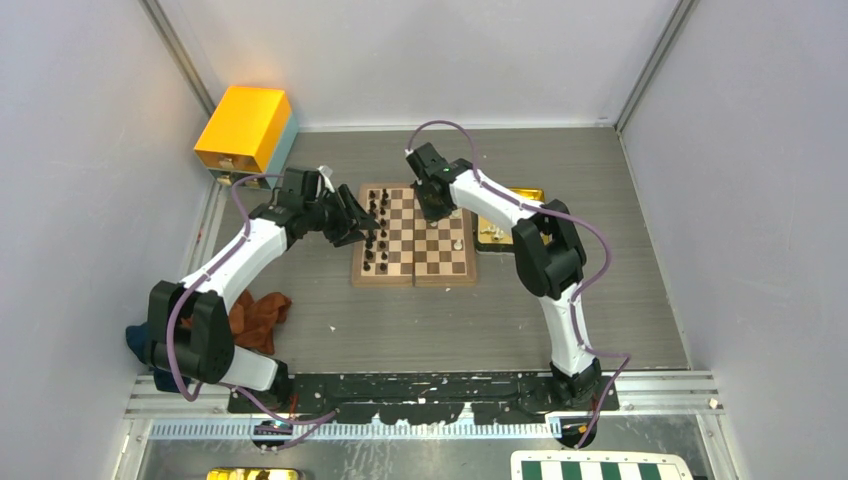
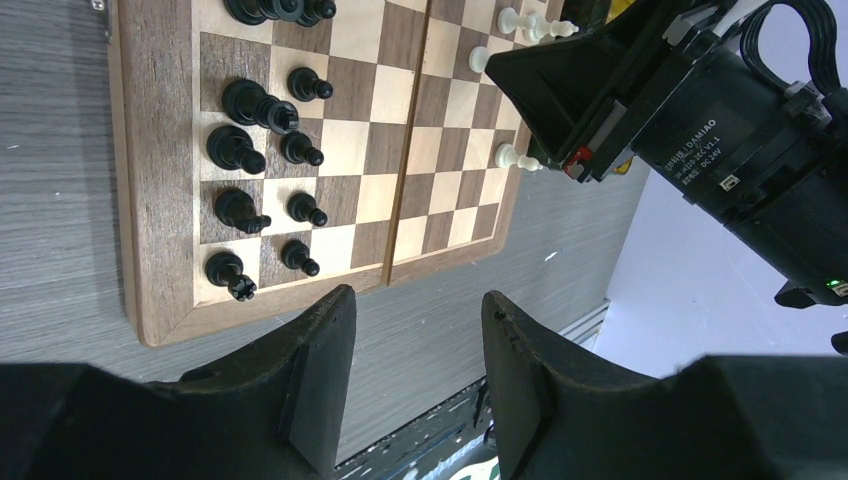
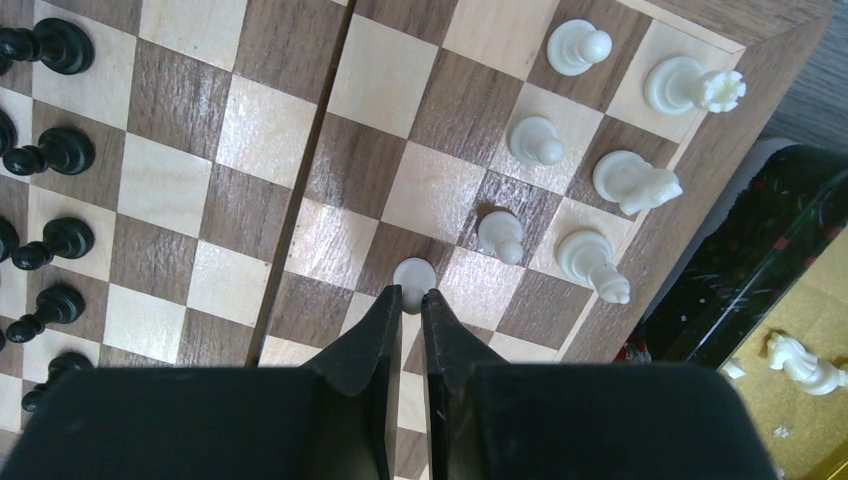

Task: Set up the chess pieces on the board
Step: Adjust the chess piece on the chessboard.

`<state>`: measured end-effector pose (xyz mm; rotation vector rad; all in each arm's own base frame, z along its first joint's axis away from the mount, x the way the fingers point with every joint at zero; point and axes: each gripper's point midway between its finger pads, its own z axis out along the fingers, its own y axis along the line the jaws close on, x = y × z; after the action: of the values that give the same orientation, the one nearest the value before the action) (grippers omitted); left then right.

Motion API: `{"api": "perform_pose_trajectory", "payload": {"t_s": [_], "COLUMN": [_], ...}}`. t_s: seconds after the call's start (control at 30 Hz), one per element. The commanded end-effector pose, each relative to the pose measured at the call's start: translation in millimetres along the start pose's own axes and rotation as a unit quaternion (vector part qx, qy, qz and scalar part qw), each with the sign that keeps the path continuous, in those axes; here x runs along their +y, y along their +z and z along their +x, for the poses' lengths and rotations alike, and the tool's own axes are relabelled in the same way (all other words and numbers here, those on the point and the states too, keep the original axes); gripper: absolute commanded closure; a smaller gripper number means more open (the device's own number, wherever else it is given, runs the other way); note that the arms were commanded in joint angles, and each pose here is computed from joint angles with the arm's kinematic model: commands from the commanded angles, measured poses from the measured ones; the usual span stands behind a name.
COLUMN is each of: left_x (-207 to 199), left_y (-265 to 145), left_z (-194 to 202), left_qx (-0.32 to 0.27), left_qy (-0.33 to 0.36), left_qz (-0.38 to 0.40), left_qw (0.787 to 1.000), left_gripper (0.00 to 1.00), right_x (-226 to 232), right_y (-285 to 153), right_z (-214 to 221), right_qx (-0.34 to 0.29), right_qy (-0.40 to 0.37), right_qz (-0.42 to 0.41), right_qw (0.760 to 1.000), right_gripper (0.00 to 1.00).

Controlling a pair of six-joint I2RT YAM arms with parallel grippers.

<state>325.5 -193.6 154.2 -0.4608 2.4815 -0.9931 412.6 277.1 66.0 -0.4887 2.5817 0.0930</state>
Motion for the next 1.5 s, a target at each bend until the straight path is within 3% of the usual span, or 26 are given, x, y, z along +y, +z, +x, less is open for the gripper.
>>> {"api": "perform_pose_trajectory", "payload": {"t_s": [0.0,1.47], "left_x": [-14.3,-14.9], "left_y": [-6.7,-4.0], "left_z": [-10.8,-11.4], "left_qx": [-0.020,-0.014], "left_qy": [0.015,0.018], "left_qz": [0.024,0.025], "left_qw": [0.999,0.999], "left_gripper": [0.50,0.50], "right_x": [-8.0,-26.8], "right_y": [-32.2,-28.6], "right_z": [-26.1,-14.4], "right_qx": [-0.052,-0.037], "right_qy": [0.015,0.038], "right_qz": [0.005,0.019], "right_qw": [0.999,0.998], "right_gripper": [0.90,0.90]}}
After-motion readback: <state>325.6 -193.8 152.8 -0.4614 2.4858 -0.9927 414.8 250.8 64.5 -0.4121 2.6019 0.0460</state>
